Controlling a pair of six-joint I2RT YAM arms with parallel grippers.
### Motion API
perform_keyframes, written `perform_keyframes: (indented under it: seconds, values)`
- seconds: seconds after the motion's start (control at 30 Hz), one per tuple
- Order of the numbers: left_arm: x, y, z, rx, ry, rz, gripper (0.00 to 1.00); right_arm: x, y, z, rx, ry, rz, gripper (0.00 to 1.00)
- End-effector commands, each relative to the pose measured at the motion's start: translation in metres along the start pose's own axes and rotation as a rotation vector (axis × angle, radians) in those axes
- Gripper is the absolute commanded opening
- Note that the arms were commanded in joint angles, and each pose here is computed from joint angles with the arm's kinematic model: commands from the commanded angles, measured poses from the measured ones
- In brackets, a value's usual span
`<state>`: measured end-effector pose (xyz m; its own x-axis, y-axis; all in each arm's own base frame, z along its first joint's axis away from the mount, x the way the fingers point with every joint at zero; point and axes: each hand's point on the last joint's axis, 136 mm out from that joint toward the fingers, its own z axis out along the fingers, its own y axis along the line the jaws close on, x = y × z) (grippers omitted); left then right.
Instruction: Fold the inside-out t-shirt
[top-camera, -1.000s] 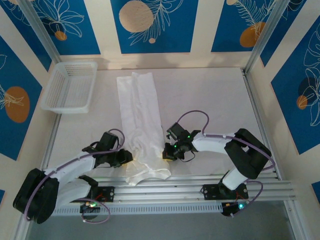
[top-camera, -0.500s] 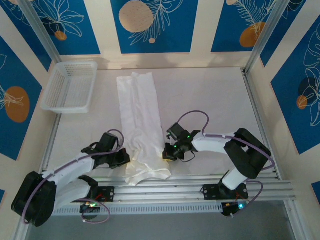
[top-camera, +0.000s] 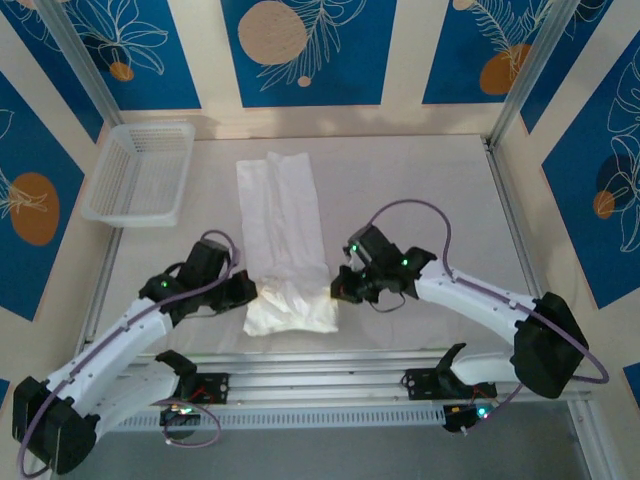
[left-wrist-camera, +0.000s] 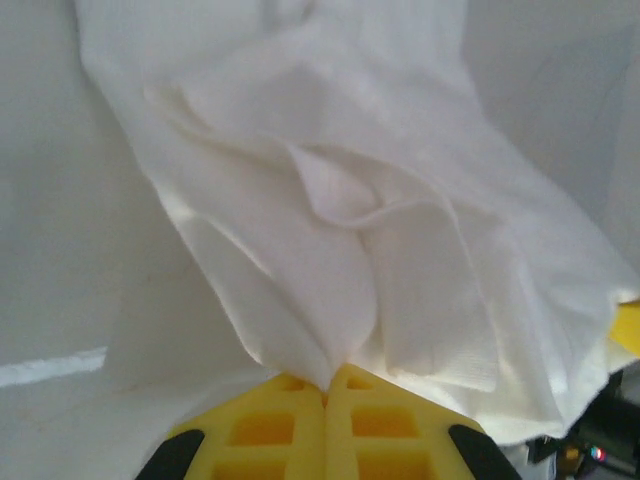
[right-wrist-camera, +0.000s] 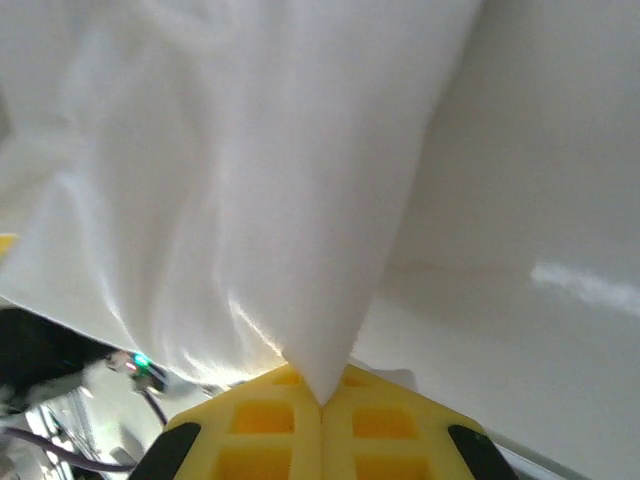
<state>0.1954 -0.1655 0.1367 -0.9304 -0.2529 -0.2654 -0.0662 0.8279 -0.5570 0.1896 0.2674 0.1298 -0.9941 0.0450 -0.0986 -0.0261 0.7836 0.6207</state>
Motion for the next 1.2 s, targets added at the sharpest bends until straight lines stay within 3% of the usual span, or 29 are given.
perform_keyframes:
  seconds: [0.0,0.2,0.4,0.43,0.53,0.6,0.7,0.83,1.03,1.17]
  values:
    - [-0.043,-0.002,-0.02,-0.13,-0.141,0.028,0.0,-0.041,0.015,-0.015,0.008,-0.073,-0.073,0.0]
    - [-0.14,-0.031,-0.019,-0.135,-0.324,0.054,0.0,-0.149,0.054,-0.026,0.001,-0.202,-0.206,0.0]
    - [-0.252,-0.013,0.003,-0.186,-0.472,0.011,0.0,-0.261,0.063,-0.006,0.04,-0.279,-0.263,0.0]
    - [-0.271,-0.012,0.012,-0.185,-0.486,0.026,0.0,-0.281,0.055,0.001,0.081,-0.299,-0.257,0.08]
    - [-0.313,-0.017,0.043,-0.137,-0.433,0.081,0.37,-0.327,0.043,0.004,0.113,-0.326,-0.229,0.4]
    - [-0.327,-0.022,0.051,-0.089,-0.409,0.104,0.48,-0.341,0.042,-0.003,0.148,-0.324,-0.23,0.5]
    - [-0.324,-0.02,0.04,-0.06,-0.433,0.136,0.52,-0.328,0.034,-0.003,0.21,-0.251,-0.254,0.51]
    - [-0.279,0.003,0.029,-0.084,-0.41,0.14,0.56,-0.276,0.01,0.025,0.293,-0.079,-0.302,0.5]
    - [-0.19,0.045,0.059,-0.093,-0.217,0.071,0.55,-0.212,-0.021,0.055,0.186,-0.041,-0.23,0.52]
    - [-0.173,0.063,0.08,-0.09,-0.197,0.021,0.55,-0.199,-0.034,0.081,0.119,-0.024,-0.148,0.52]
